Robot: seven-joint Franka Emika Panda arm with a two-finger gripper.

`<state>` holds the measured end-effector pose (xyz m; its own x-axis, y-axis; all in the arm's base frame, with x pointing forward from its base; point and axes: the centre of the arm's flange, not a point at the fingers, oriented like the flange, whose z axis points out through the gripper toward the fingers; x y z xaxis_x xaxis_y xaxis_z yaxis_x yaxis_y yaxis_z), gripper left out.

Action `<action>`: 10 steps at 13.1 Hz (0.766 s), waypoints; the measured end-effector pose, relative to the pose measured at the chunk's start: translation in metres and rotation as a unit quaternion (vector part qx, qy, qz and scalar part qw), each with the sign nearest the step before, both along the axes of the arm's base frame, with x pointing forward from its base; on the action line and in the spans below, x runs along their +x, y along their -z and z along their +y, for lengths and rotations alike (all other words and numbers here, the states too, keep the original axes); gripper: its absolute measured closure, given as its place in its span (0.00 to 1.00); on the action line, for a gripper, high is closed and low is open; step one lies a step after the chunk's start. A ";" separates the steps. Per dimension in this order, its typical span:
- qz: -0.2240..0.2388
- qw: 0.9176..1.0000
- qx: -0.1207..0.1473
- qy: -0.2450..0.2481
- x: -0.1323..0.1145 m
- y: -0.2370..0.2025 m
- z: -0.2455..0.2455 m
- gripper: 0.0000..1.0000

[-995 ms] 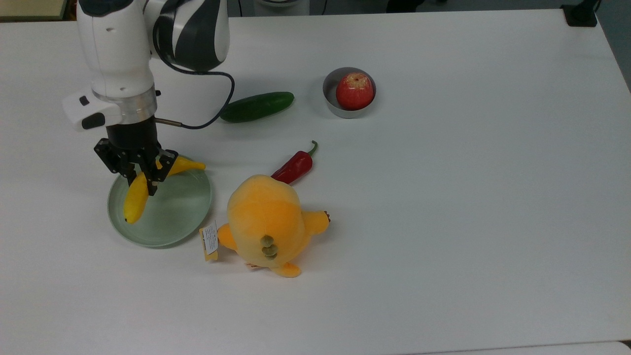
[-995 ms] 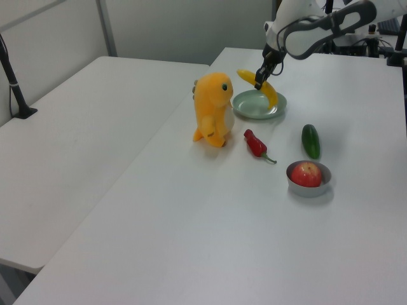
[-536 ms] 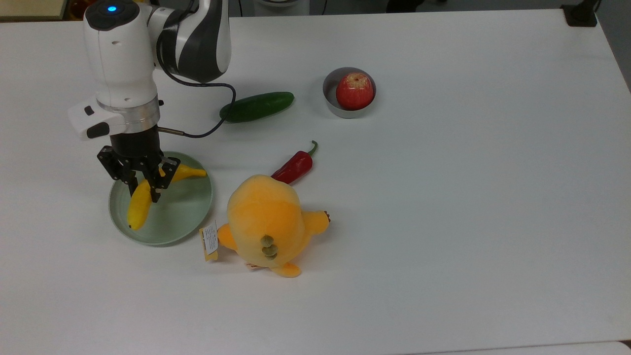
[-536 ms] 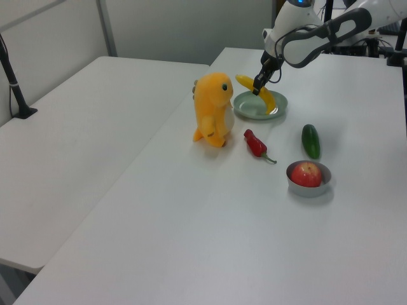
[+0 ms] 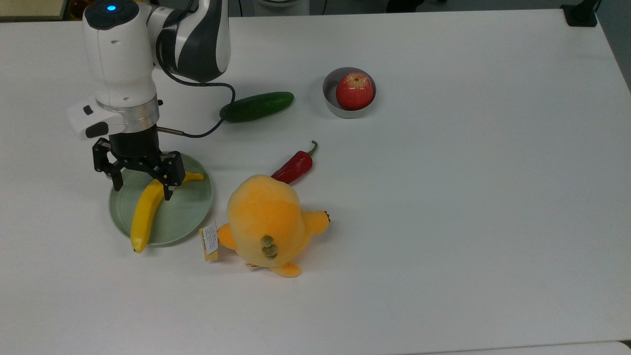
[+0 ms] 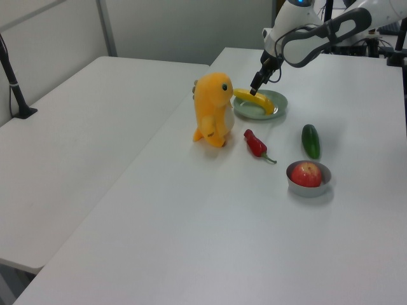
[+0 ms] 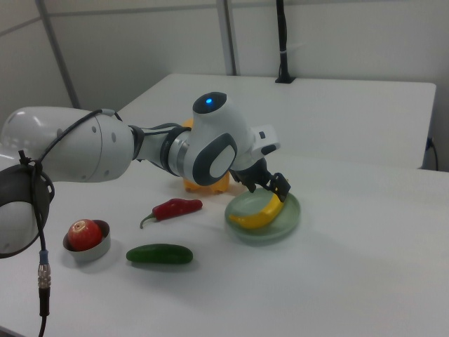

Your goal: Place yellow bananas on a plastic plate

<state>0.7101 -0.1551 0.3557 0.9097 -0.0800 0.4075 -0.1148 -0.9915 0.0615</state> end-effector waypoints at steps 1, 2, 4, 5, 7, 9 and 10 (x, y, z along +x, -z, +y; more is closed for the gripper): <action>-0.002 1.000 0.000 0.000 0.001 -0.002 0.000 0.00; -0.007 1.000 -0.001 0.000 0.002 -0.007 0.000 0.00; -0.024 1.000 -0.005 -0.001 0.002 -0.035 0.002 0.00; -0.021 1.000 -0.005 -0.003 0.000 -0.047 0.004 0.00; 0.013 1.000 -0.001 -0.015 -0.012 -0.083 0.025 0.00; 0.040 0.999 -0.002 -0.035 -0.023 -0.112 0.056 0.00; 0.053 0.998 0.000 -0.041 -0.028 -0.123 0.070 0.00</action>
